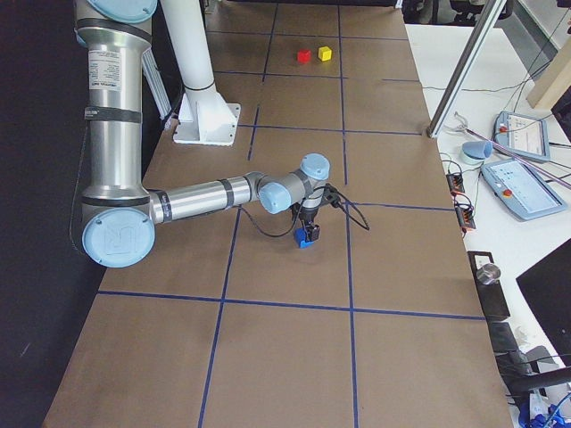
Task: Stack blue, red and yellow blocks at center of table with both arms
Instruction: 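Lower the right gripper onto the blue cube and grasp it, then carry the blue cube to the table center and set it down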
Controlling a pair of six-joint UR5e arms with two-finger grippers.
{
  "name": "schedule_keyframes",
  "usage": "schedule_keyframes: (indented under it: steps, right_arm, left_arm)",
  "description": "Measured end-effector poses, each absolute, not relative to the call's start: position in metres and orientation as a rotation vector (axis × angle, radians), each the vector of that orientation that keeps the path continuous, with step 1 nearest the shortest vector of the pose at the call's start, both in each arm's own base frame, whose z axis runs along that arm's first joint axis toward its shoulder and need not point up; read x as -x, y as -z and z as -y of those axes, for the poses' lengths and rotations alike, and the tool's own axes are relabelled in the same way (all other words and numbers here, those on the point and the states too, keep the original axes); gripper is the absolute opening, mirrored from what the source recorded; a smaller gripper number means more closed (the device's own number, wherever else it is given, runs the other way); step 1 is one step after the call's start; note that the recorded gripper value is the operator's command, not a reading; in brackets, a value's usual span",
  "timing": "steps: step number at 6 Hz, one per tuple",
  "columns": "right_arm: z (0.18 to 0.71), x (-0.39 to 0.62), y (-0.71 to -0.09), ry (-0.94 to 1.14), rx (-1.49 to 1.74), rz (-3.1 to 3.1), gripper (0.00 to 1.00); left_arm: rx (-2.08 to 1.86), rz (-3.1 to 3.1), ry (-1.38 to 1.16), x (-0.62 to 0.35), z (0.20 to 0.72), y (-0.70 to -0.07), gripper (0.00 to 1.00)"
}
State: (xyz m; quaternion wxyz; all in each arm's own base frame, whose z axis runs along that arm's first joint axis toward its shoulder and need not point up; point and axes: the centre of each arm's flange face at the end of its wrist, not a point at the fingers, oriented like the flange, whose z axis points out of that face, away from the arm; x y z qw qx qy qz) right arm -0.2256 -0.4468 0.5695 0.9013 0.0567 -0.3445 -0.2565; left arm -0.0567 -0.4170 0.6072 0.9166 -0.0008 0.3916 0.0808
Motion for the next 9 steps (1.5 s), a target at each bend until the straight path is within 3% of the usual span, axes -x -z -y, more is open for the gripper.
schedule_keyframes:
  steps: [1,2,3,4,6,9]
  right_arm:
    - [0.446,0.229,-0.580,0.532,-0.104,0.694,0.94]
    - [0.447,0.239,-0.586,0.543,-0.092,0.684,0.56]
    - [0.454,0.253,-0.583,0.562,-0.094,0.685,0.05]
    - [0.460,0.264,-0.577,0.582,-0.106,0.689,0.00]
    - [0.463,0.266,-0.555,0.590,-0.133,0.705,0.00]
    - [0.474,0.348,-0.372,0.382,-0.107,0.827,0.00]
  left_arm:
    - [0.001,-0.806,-0.166,0.057,0.417,-0.607,1.00]
    - [0.001,-0.806,-0.166,0.057,0.417,-0.607,1.00]
    - [0.002,-0.806,-0.166,0.057,0.416,-0.607,1.00]
    - [0.002,-0.806,-0.165,0.057,0.416,-0.607,1.00]
    - [-0.003,-0.805,-0.167,0.057,0.417,-0.605,1.00]
    - [-0.027,-0.804,-0.180,0.057,0.417,-0.593,1.00]
